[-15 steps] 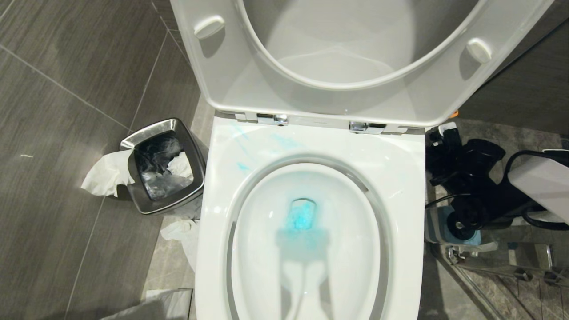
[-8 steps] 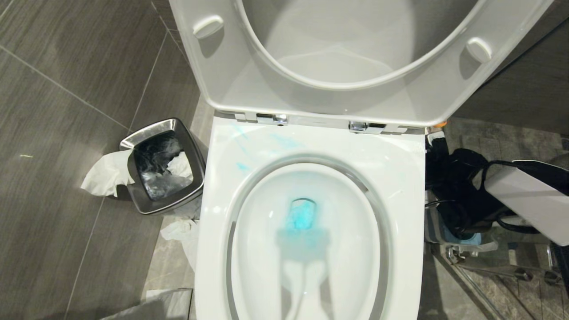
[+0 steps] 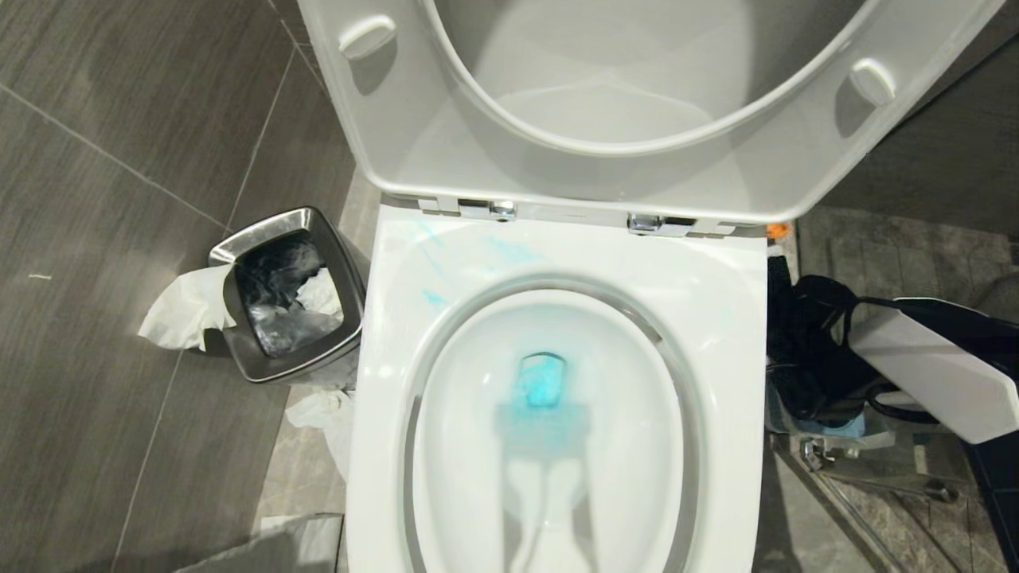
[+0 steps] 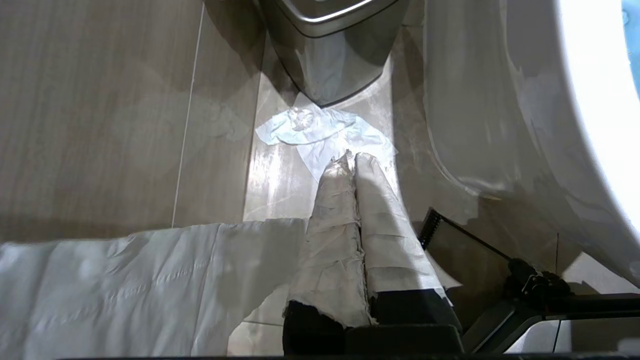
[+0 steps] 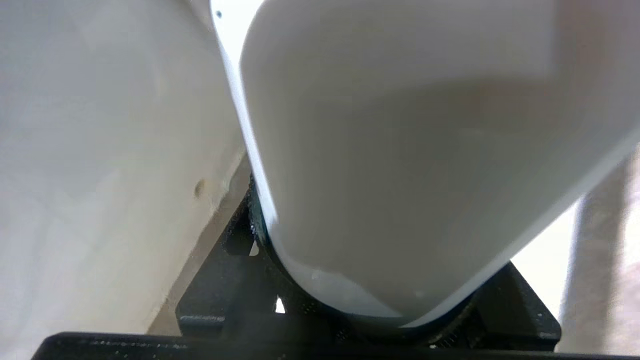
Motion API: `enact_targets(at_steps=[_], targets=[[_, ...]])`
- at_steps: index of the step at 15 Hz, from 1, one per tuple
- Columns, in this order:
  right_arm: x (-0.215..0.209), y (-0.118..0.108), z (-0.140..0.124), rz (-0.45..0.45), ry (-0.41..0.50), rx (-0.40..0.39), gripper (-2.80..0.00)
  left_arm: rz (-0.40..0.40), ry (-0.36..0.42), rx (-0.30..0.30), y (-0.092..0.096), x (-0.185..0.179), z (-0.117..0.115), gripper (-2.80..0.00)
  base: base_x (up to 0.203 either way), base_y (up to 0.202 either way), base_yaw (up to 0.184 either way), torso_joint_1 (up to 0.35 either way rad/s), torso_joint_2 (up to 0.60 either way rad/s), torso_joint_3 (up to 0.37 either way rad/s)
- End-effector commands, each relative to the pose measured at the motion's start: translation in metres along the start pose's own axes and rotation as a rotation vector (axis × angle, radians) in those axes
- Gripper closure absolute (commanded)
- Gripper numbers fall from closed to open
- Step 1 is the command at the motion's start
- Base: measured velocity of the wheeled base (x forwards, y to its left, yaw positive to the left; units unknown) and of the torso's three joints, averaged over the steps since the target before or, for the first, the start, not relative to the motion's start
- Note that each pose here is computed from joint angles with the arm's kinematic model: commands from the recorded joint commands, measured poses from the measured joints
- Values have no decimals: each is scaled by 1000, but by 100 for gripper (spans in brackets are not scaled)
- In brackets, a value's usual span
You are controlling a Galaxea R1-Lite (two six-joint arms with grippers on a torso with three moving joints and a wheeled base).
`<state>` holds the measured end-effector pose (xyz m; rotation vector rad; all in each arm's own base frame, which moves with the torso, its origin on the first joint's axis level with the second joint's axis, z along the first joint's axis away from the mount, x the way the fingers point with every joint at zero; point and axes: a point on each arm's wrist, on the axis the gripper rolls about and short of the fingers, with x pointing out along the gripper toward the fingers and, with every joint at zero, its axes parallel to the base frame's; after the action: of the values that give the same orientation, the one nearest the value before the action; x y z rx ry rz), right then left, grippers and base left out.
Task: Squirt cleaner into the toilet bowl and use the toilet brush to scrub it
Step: Place the cleaning agent on the floor
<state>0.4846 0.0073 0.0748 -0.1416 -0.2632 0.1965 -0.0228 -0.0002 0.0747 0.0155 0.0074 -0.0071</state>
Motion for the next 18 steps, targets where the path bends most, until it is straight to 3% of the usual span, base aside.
enact_targets(at_steps=[1, 6, 16, 17, 18], targets=[[1, 0, 0, 1, -11, -2, 0, 1, 3, 0, 0, 0, 0, 0, 0, 0, 0, -5, 3, -149], [9, -3, 9, -5, -52, -6, 0, -1, 3, 0, 0, 0, 0, 0, 0, 0, 0, 3, 3, -93], [8, 1, 9, -2, -52, -4, 0, -1, 3, 3, 0, 0, 0, 0, 0, 0, 0, 0, 0, 0], [8, 3, 9, 0, -52, -4, -280, -1, 2, 1, 0, 0, 0, 0, 0, 0, 0, 0, 0, 0], [8, 4, 9, 0, -52, -3, -280, -1, 2, 2, 0, 0, 0, 0, 0, 0, 0, 0, 0, 0]])
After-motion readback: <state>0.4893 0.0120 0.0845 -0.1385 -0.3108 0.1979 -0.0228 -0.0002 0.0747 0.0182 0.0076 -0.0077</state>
